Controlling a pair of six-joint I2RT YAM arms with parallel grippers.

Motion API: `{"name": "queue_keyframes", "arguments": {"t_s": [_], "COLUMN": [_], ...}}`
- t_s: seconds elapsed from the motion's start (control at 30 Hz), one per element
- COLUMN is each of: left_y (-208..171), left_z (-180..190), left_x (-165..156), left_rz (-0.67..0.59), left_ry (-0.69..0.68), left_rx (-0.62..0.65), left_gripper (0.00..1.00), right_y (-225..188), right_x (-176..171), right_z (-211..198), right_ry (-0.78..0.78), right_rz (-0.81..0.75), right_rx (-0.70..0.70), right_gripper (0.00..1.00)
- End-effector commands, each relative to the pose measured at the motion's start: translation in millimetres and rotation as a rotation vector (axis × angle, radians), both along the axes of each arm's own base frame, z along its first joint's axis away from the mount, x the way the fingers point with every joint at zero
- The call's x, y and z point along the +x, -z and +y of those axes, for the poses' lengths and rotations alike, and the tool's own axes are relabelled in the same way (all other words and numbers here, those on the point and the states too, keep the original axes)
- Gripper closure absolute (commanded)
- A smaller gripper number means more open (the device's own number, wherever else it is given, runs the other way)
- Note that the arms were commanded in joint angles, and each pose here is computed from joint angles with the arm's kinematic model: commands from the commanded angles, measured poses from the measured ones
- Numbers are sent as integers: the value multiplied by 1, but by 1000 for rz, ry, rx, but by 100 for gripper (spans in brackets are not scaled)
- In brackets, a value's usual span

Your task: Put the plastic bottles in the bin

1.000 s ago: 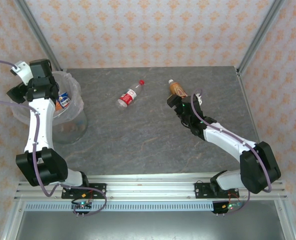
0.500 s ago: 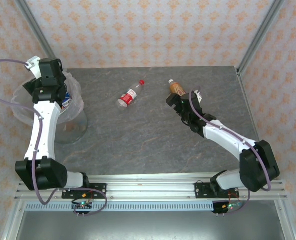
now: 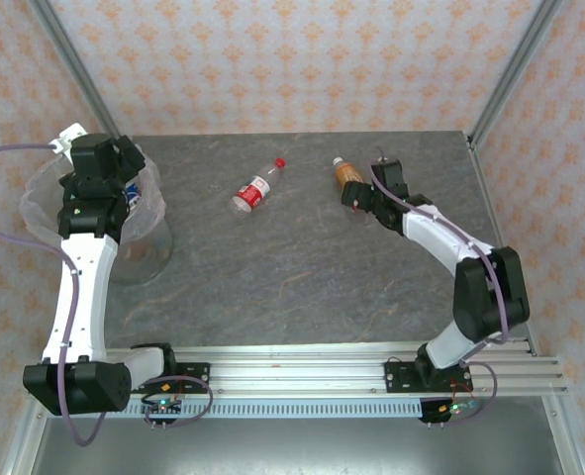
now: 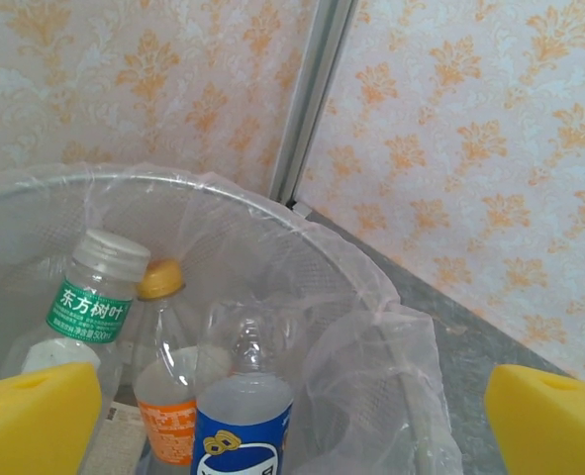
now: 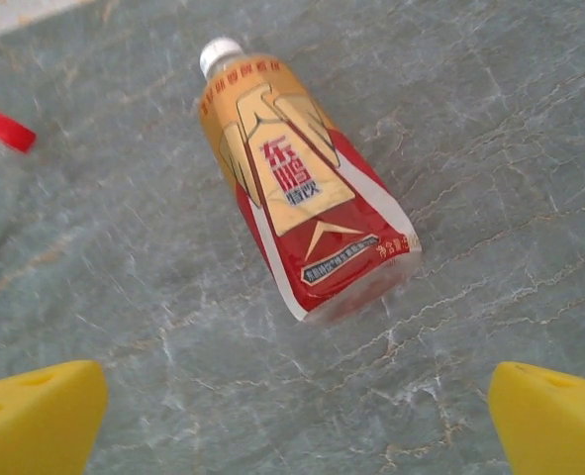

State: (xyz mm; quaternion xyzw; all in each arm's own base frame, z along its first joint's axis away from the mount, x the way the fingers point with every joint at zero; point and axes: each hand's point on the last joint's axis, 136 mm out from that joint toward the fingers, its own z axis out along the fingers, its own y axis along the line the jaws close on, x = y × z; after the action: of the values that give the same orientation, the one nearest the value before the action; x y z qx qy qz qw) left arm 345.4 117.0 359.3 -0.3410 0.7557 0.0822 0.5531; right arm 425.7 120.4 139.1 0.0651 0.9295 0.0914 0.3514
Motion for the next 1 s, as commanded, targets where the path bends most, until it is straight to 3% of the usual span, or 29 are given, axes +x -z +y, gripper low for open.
{"name": "queue_keyframes", "arguments": {"t_s": [0.0,0.3,0.97], "left_y": [-5,-6,8], "left_z": [-17,-26,-28], "left_x": [-7,-6,-9], "left_rz": [-69,-84,-1], "left_ry": [72,118,137], "left_rx": [-69,-110,-99], "left_gripper": [0,0,0], "right_y": [31,61,106], "right_x": [4,42,66], "right_z": [-7,-17,1], "right_ry": [-174,-229,-339], "right_rz": [176,323,423], "right_rx": [-152,-300,-282], "right_gripper": [1,1,2]}}
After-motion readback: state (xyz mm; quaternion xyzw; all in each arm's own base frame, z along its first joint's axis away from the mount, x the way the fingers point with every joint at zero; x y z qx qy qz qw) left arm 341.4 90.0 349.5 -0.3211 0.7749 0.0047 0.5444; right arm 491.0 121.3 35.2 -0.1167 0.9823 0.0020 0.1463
